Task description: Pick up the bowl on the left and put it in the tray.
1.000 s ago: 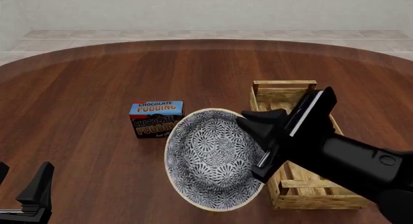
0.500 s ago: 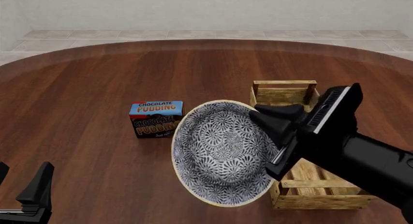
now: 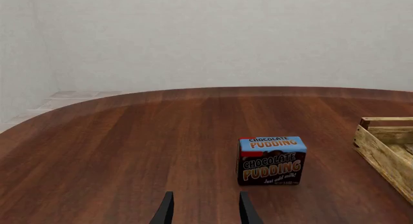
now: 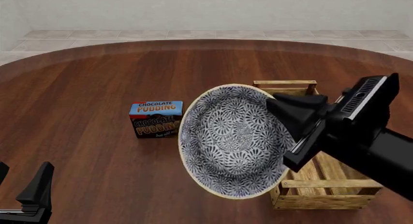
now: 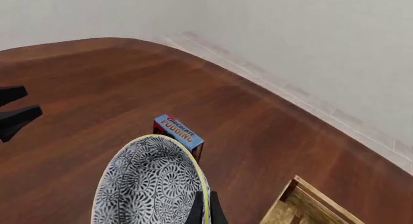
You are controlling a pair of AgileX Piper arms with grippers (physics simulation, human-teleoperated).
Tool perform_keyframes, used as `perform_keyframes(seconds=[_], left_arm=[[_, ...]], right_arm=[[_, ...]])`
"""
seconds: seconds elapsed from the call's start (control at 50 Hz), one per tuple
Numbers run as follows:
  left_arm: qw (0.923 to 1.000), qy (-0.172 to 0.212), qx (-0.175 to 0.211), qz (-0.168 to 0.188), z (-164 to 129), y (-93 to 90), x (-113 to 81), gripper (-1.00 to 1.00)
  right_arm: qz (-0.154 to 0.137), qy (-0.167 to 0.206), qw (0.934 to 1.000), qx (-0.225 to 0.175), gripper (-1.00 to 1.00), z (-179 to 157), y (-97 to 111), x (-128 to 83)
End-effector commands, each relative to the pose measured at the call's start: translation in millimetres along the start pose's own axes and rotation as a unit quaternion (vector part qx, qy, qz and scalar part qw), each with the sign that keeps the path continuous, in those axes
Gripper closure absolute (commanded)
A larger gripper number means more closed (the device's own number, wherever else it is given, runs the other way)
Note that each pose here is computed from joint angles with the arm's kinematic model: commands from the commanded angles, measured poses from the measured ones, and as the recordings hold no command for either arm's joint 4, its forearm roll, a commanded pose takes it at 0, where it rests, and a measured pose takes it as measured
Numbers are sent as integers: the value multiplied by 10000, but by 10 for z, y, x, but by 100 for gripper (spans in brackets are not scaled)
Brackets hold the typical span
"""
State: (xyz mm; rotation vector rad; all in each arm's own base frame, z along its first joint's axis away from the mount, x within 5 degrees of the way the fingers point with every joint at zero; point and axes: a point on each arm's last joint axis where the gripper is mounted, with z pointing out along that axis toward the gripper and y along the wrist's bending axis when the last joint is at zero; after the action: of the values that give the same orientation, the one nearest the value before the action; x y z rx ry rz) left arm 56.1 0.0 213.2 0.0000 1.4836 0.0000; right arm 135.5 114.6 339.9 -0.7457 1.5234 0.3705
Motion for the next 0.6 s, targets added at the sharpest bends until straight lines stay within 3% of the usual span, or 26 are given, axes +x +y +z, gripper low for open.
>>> perform_keyframes(seconds=[0.02, 0.36, 0.48, 0.5, 0.56, 0.6], left_arm=[[10000, 0, 0, 0, 0, 0, 0, -100], [10000, 0, 0, 0, 0, 0, 0, -100], [10000, 0, 0, 0, 0, 0, 0, -100], [10000, 0, 0, 0, 0, 0, 0, -100], [10000, 0, 0, 0, 0, 0, 0, -100], [10000, 0, 0, 0, 0, 0, 0, -100]], right_arm=[[300, -135, 9994, 138, 100, -69, -51, -53], [527, -224, 9979, 316, 100, -132, -109, -72], [850, -273, 9955, 304, 100, -163, -114, -114], [1054, -281, 9938, 225, 100, -161, -93, -130], [1013, -320, 9939, 294, 100, -187, -112, -126], [1302, -309, 9908, 198, 100, -167, -83, -118]])
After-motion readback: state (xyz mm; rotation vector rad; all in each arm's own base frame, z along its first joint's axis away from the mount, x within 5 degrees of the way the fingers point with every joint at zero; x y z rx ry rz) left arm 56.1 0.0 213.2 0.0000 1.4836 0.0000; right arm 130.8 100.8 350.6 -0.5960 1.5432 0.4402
